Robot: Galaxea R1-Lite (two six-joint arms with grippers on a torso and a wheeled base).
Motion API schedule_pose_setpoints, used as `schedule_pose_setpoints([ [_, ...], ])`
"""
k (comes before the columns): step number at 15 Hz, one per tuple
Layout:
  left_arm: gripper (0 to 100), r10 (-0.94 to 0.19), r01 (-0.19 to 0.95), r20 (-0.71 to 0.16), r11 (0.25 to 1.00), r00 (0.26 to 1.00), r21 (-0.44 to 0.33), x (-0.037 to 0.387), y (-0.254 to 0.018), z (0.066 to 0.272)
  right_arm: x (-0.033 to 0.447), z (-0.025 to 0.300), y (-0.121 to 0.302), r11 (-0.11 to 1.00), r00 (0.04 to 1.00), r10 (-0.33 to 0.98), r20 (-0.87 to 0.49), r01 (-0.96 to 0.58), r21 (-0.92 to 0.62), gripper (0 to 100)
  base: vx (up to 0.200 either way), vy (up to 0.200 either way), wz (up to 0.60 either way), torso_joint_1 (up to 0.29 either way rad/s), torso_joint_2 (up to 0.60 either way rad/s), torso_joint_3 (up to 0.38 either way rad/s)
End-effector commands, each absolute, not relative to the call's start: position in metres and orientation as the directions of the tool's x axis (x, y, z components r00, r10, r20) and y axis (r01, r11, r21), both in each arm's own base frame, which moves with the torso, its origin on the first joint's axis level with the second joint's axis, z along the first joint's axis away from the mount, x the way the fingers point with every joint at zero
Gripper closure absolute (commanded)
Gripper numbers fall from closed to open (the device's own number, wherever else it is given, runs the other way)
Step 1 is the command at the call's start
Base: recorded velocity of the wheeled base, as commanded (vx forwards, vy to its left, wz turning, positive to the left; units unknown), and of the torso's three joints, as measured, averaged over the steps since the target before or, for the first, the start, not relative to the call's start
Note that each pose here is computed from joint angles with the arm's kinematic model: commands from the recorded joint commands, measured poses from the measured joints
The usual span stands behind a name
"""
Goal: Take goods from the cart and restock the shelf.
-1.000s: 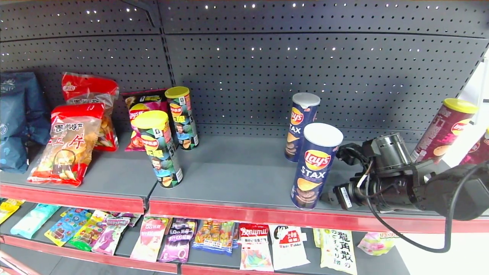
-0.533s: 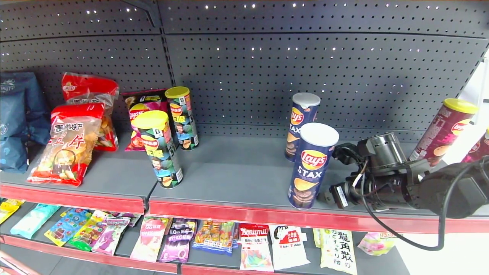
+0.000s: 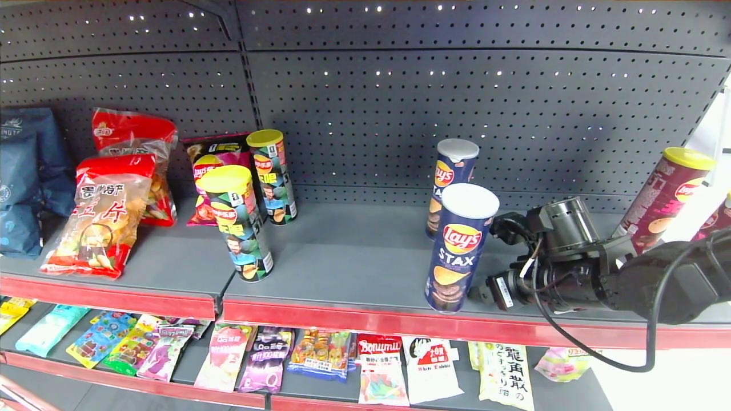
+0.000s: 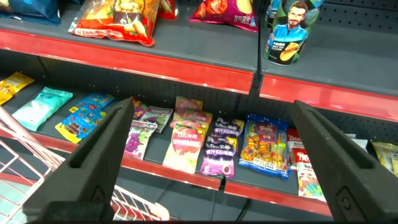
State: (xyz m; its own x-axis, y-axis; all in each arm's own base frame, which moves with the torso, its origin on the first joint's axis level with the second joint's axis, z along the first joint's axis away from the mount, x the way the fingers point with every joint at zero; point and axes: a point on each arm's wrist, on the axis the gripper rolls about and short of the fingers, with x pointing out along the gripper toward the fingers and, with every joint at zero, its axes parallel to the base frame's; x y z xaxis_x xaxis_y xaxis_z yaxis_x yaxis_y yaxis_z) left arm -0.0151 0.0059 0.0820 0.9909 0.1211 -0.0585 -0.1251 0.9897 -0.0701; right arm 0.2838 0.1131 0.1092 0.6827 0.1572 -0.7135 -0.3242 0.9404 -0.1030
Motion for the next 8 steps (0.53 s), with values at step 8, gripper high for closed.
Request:
schedule_pose_setpoints([
  [8,0,0.121,-0.125,-0.060,0.990,0.991,-0.072,-0.0149,0.0059,0.0821,0.2887,0.1091,0.1189,0.937,0.685,0.166,-0.709,-0.334,-0.103,0,0.000,0.000,0.00,0.000,0.00,0.000],
])
